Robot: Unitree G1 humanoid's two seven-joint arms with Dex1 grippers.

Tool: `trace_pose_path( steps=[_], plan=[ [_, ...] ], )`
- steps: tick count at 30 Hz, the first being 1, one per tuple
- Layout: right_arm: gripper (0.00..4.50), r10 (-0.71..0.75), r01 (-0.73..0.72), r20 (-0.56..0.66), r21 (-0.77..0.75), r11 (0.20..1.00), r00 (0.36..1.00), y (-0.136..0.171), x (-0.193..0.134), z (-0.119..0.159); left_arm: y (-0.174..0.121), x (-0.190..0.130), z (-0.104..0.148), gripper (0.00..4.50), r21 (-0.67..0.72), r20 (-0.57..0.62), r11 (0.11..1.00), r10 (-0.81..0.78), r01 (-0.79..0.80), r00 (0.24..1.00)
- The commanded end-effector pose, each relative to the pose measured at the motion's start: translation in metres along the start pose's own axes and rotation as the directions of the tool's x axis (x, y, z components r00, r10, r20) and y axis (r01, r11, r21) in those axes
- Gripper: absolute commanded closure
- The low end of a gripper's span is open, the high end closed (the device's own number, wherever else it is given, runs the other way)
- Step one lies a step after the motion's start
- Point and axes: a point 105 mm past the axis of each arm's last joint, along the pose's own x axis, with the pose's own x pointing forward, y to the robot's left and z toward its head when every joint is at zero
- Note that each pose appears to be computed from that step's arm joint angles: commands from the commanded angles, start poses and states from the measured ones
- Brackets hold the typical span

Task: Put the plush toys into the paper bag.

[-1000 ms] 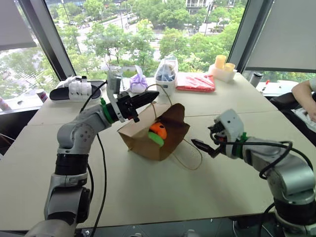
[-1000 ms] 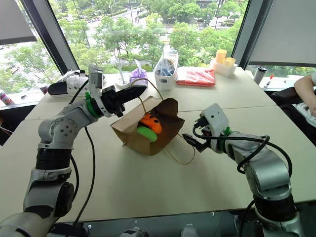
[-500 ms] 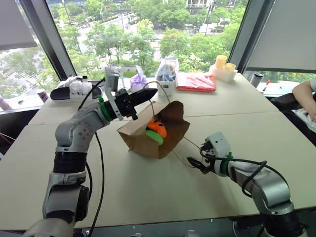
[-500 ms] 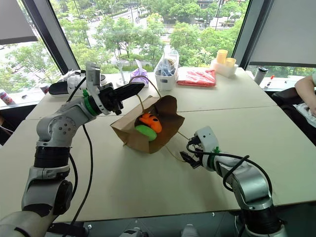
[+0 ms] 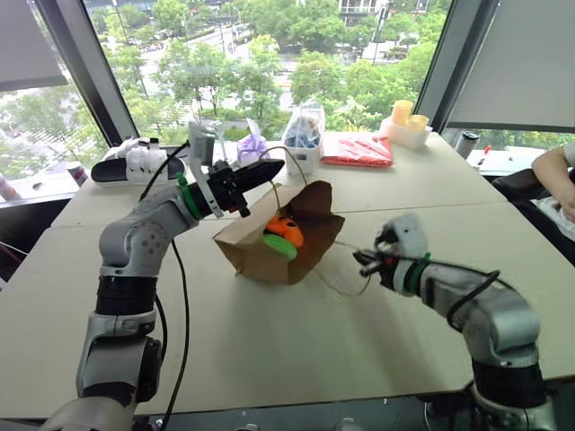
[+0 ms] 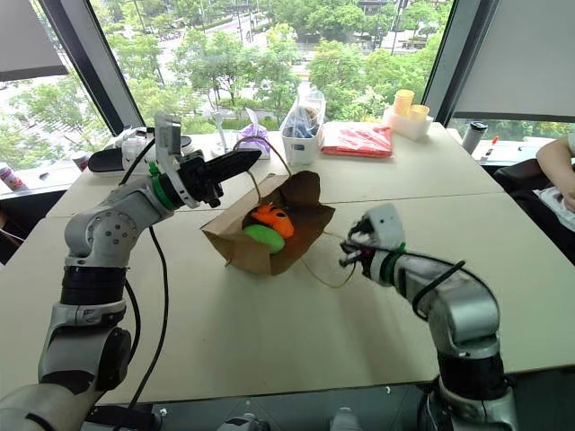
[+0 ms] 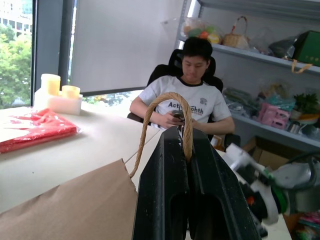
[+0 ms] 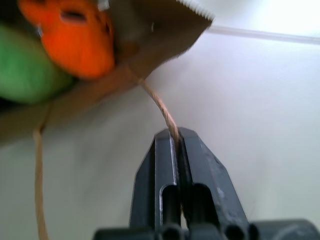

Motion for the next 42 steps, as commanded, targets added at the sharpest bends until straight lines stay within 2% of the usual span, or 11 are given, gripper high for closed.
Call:
trace_pose_path(
  steps=[1,6,12,16,23,28,30,35,38,40,42],
  plan=[
    [4.45,0.065,-0.085,0.192,0.099,0.991,0.979,0.0,-0.022,0.066,-0.003,-0.004,0.031,4.5,0.037,0.099,0.999,0.011,-0.015,0.995],
    [4.45,0.126,-0.168,0.241,0.159,0.973,0.962,0.003,-0.031,0.111,-0.008,-0.011,0.038,4.5,0.006,0.124,0.999,0.034,-0.035,0.992],
    [4.45,0.167,-0.206,0.219,0.172,0.963,0.961,0.007,-0.026,0.122,-0.018,-0.02,0.031,4.5,-0.062,0.108,0.997,0.052,-0.045,0.993],
    [4.45,0.197,-0.236,0.208,0.187,0.953,0.958,0.013,-0.02,0.116,-0.017,-0.026,0.008,4.5,-0.123,0.078,0.989,0.093,-0.083,0.993],
    [4.45,0.192,-0.215,0.114,0.246,0.945,0.975,0.024,0.0,0.07,0.023,-0.059,-0.057,4.5,-0.157,-0.074,0.942,0.29,-0.298,0.954],
    [4.45,0.12,-0.152,0.134,0.262,0.953,0.984,0.014,0.004,0.072,0.039,-0.063,-0.057,4.5,-0.104,-0.072,0.932,0.341,-0.347,0.937],
    [3.89,0.097,-0.136,0.151,0.281,0.95,0.984,0.008,0.003,0.076,0.041,-0.058,-0.049,4.5,-0.105,-0.043,0.936,0.334,-0.337,0.942],
    [1.74,0.083,-0.137,0.196,0.279,0.95,0.977,0.003,-0.003,0.088,0.04,-0.044,-0.035,2.81,-0.086,0.0,0.95,0.301,-0.299,0.954],
    [0.05,0.071,-0.132,0.217,0.28,0.951,0.974,0.0,-0.006,0.093,0.038,-0.036,-0.03,1.14,-0.085,0.019,0.956,0.282,-0.279,0.959],
    [0.0,0.054,-0.121,0.237,0.279,0.953,0.97,-0.003,-0.009,0.101,0.032,-0.029,-0.023,0.15,-0.096,0.04,0.966,0.244,-0.239,0.969],
    [0.0,0.047,-0.121,0.256,0.279,0.953,0.966,-0.004,-0.012,0.107,0.023,-0.027,-0.02,0.06,-0.11,0.041,0.975,0.199,-0.194,0.979]
  ],
)
